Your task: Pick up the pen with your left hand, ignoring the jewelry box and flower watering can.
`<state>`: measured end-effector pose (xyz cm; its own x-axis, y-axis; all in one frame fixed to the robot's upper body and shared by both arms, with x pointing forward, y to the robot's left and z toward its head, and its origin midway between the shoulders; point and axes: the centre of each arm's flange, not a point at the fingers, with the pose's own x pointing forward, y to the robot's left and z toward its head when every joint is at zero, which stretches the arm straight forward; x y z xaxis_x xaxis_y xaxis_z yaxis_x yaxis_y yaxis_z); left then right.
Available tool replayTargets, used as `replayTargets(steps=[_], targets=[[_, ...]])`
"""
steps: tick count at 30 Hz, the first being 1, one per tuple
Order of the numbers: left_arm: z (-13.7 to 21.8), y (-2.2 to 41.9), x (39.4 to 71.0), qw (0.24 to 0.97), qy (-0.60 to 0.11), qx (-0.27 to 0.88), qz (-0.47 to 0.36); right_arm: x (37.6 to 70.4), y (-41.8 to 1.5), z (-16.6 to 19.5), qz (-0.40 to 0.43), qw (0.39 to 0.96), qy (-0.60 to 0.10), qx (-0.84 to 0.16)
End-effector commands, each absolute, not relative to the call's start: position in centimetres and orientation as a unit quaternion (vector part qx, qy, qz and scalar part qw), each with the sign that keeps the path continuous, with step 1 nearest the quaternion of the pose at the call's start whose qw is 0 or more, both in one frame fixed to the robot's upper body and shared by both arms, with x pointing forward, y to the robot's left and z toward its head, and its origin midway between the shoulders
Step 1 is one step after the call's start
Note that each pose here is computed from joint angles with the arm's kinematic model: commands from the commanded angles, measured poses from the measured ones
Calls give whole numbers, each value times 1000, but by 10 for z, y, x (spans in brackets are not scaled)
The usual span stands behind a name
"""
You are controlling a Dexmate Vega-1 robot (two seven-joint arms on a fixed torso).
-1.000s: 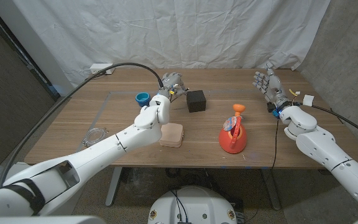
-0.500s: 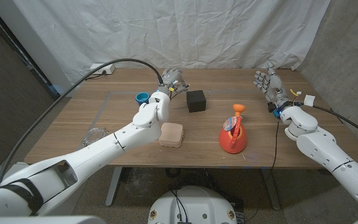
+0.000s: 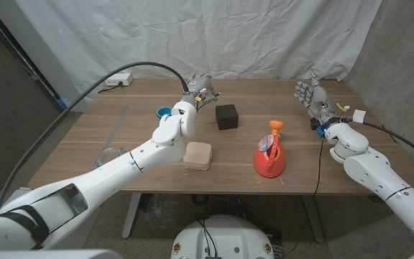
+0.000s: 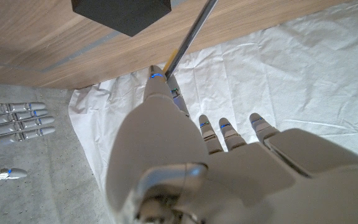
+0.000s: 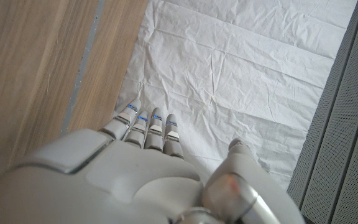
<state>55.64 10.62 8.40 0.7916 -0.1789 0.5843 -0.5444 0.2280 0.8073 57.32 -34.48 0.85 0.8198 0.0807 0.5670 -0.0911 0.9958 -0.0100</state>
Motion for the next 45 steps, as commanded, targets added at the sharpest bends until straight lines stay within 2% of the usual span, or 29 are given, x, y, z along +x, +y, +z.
replayTargets(steps=[1, 45], targets=[[99, 105, 546, 715, -309, 612, 137, 571, -345, 10, 43, 953, -299, 8], [142, 84, 505, 683, -355, 616, 166, 566, -357, 15, 41, 951, -306, 9]])
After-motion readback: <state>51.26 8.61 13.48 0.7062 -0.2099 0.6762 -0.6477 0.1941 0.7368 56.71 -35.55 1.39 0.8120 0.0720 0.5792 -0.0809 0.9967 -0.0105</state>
